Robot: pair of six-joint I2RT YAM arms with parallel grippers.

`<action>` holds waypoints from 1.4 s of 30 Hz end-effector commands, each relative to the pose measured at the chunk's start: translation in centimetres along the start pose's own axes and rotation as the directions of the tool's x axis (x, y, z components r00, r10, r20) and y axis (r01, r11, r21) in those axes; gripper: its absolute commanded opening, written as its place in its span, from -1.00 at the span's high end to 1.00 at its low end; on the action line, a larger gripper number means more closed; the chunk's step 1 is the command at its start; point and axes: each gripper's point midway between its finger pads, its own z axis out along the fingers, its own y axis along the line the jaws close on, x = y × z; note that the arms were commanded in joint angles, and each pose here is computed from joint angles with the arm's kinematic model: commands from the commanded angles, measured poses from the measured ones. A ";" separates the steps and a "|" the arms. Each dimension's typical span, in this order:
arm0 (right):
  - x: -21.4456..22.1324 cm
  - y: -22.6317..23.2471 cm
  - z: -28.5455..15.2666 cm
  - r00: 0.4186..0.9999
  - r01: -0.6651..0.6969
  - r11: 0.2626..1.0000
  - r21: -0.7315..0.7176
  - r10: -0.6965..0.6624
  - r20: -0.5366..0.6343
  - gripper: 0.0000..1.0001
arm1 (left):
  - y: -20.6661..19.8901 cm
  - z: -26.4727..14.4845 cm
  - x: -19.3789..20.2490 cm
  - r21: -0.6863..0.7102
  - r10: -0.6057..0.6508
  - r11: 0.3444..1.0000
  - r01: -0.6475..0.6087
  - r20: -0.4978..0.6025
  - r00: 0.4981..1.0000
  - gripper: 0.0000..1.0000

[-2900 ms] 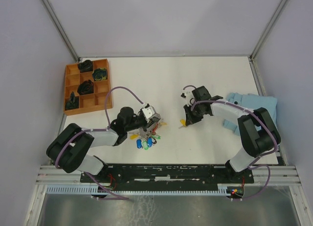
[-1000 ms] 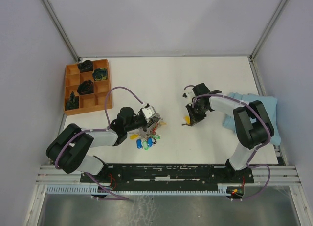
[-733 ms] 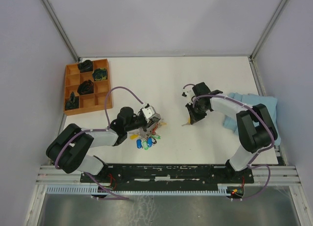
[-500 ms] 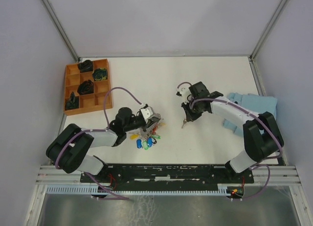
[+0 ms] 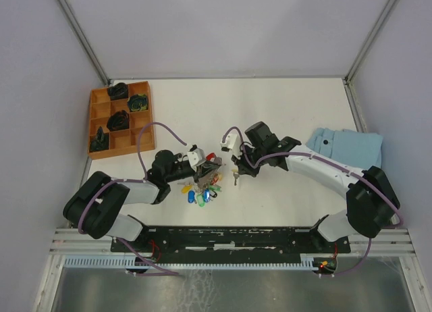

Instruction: Put the keys on the keyring

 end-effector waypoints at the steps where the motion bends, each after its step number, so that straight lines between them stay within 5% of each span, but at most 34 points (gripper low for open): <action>1: -2.3 -0.1 -0.8 0.991 0.095 0.995 0.025 -0.097 0.094 0.99 | -0.1 0.1 -2.7 0.022 0.030 0.999 -0.033 0.097 0.995 0.95; 7: 1.7 -1.5 0.6 0.985 -0.095 0.991 0.099 0.107 -0.135 0.99 | 0.8 0.1 -2.3 -0.019 0.012 1.000 -0.010 0.077 0.997 0.95; 18: 6.5 -1.8 2.7 0.867 -0.381 0.883 0.275 0.444 -0.226 0.99 | 2.4 -0.4 -2.1 -0.124 0.009 0.992 -0.002 0.057 0.998 0.95; 42: 6.9 -2.2 4.0 0.836 -0.434 0.847 0.307 0.506 -0.214 0.62 | 2.7 -0.5 -2.1 -0.141 0.010 0.990 -0.003 0.050 0.999 0.95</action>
